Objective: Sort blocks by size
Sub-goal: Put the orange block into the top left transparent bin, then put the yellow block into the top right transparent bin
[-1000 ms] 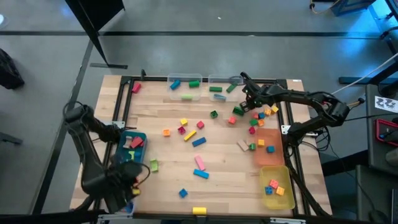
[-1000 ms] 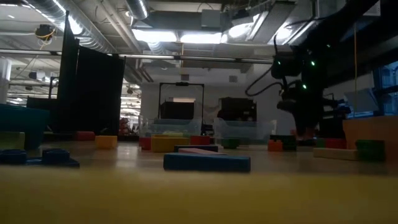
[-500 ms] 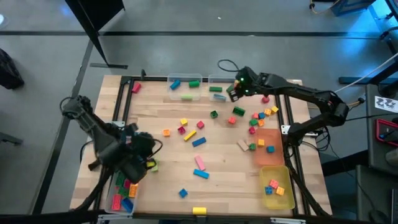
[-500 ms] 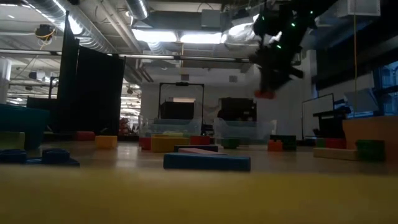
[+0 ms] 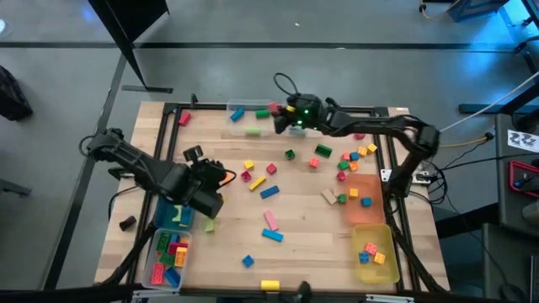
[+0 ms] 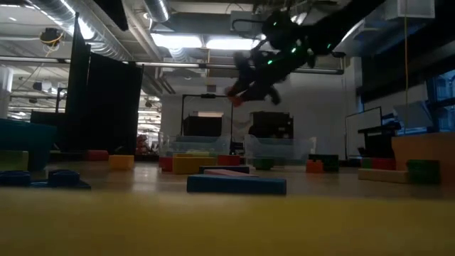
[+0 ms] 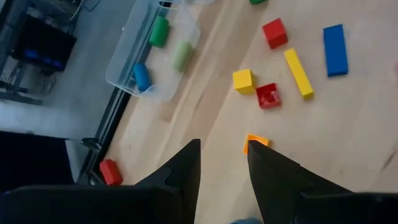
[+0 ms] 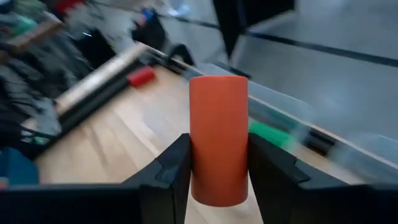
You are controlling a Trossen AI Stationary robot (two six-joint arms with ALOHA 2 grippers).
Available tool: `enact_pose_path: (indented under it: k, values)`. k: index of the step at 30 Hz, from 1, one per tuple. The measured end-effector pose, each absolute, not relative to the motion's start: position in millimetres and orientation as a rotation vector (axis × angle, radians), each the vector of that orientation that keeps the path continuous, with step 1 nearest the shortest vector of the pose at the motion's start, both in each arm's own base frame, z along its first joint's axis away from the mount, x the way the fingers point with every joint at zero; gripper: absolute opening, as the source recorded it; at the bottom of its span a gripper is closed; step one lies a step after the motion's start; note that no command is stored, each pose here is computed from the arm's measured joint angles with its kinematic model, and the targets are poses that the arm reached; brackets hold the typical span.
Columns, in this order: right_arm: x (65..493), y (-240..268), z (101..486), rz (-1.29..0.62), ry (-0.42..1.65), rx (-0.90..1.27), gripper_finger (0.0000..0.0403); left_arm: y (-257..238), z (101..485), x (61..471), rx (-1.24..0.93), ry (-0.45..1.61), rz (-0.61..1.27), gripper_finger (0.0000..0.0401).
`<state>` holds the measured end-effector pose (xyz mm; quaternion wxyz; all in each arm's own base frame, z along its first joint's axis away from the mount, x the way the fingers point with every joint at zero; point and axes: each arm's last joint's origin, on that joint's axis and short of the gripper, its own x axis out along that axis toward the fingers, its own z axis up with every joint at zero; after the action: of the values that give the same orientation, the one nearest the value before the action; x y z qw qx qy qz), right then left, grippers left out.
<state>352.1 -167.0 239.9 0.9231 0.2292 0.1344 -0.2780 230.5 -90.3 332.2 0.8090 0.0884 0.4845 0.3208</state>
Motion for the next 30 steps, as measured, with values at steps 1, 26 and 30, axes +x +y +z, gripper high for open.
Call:
enact_pose_path:
  k: [1,26,30]
  values:
    - [358,-169,234,-0.549,0.245,0.468,0.0136,-88,332,232,0.193,1.037,0.684,0.0118]
    - [409,-199,178,-0.604,0.178,0.443,0.0221,-70,332,252,0.063,1.0,0.68,0.0118]
    - [409,-197,178,-0.561,0.203,0.454,0.0253,-69,331,256,0.02,1.046,0.598,0.0117]
